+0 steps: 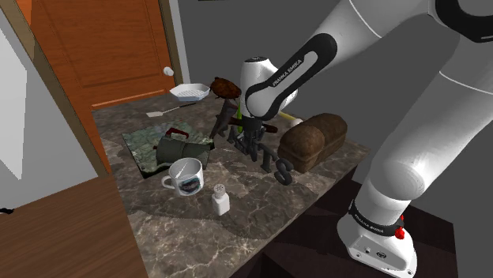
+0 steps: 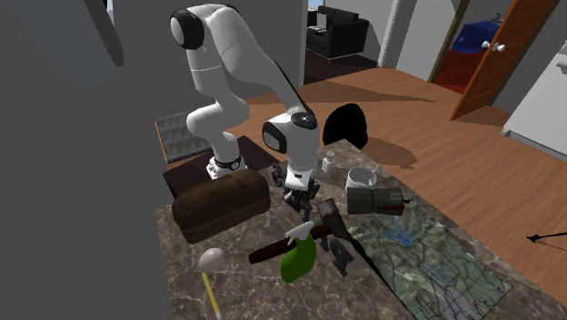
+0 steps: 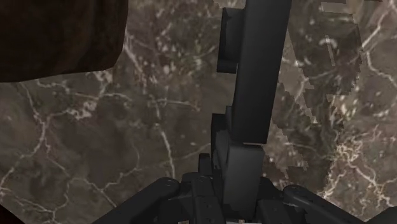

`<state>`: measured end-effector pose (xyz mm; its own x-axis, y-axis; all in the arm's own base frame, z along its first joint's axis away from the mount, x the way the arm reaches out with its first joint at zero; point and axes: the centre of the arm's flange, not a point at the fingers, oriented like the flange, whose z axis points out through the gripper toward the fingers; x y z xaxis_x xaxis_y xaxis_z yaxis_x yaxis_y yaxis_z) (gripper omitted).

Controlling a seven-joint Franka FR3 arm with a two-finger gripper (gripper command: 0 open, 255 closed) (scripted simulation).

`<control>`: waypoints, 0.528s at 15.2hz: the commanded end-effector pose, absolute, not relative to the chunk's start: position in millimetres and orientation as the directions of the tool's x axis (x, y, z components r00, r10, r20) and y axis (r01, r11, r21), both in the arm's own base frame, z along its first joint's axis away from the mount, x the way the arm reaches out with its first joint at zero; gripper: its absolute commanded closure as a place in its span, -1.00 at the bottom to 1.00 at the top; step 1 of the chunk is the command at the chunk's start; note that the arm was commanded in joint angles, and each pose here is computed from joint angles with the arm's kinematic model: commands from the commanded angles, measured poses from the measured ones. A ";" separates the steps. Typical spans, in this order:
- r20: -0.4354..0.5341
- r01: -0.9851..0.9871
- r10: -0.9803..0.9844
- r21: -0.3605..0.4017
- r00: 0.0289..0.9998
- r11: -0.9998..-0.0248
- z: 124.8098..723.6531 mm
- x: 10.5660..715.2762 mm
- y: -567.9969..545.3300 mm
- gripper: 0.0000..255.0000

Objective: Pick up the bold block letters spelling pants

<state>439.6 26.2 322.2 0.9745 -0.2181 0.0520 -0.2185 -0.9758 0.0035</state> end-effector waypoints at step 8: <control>0.052 -0.218 -0.218 0.004 0.975 -0.976 348.7 439.7 25.6 1.00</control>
<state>439.8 25.3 342.3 0.9747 -0.2179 0.0502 -0.2184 -0.9758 0.0042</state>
